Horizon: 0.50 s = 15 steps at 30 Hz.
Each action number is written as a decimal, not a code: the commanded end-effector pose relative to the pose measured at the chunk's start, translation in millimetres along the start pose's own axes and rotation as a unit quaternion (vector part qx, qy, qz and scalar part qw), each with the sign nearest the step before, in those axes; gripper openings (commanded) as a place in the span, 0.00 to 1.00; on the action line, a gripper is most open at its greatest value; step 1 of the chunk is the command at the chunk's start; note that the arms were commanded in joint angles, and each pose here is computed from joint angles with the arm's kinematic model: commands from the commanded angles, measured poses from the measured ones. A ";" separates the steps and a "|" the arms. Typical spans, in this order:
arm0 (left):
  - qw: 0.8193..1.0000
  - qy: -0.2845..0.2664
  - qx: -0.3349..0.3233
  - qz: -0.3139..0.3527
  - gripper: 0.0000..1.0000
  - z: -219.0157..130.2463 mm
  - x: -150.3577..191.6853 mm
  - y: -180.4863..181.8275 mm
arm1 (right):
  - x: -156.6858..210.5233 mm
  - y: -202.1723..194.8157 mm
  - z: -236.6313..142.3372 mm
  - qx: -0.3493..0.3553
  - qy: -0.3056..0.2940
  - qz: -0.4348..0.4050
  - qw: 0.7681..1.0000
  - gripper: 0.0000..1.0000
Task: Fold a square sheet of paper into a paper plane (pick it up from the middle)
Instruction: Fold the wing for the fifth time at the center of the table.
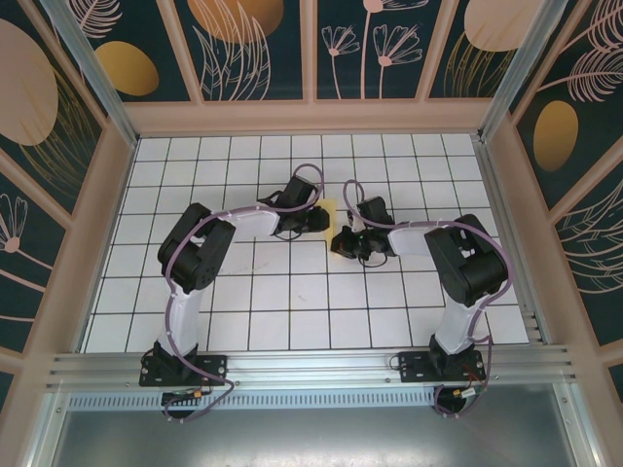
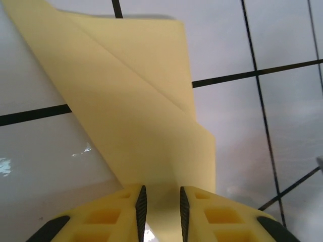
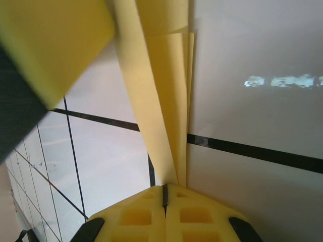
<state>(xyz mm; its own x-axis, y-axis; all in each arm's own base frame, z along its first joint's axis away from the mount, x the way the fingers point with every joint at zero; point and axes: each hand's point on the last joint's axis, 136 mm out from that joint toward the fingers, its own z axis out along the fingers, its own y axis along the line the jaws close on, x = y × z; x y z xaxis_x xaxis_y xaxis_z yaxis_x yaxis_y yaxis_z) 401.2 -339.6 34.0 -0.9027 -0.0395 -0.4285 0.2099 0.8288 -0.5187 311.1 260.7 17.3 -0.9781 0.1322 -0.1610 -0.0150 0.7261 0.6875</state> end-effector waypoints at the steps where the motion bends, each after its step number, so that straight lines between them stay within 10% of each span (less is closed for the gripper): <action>1: 0.997 -0.041 0.065 0.026 0.29 -29.0 -20.4 -29.2 | 22.1 -36.3 5.5 0.048 0.030 0.037 0.998 0.00; 15: 0.988 -0.003 0.153 0.013 0.12 -21.4 29.6 -30.7 | 24.4 -45.0 9.5 0.054 0.041 0.050 0.996 0.00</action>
<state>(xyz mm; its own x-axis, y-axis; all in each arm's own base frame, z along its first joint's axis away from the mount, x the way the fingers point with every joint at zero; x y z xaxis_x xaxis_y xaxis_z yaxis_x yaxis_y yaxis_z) 358.8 -344.5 49.0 -0.8994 -0.0250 -0.4365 0.3074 0.6738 -0.6720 311.7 260.3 16.6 -0.9809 0.1356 -0.1394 -0.0027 0.7072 0.7070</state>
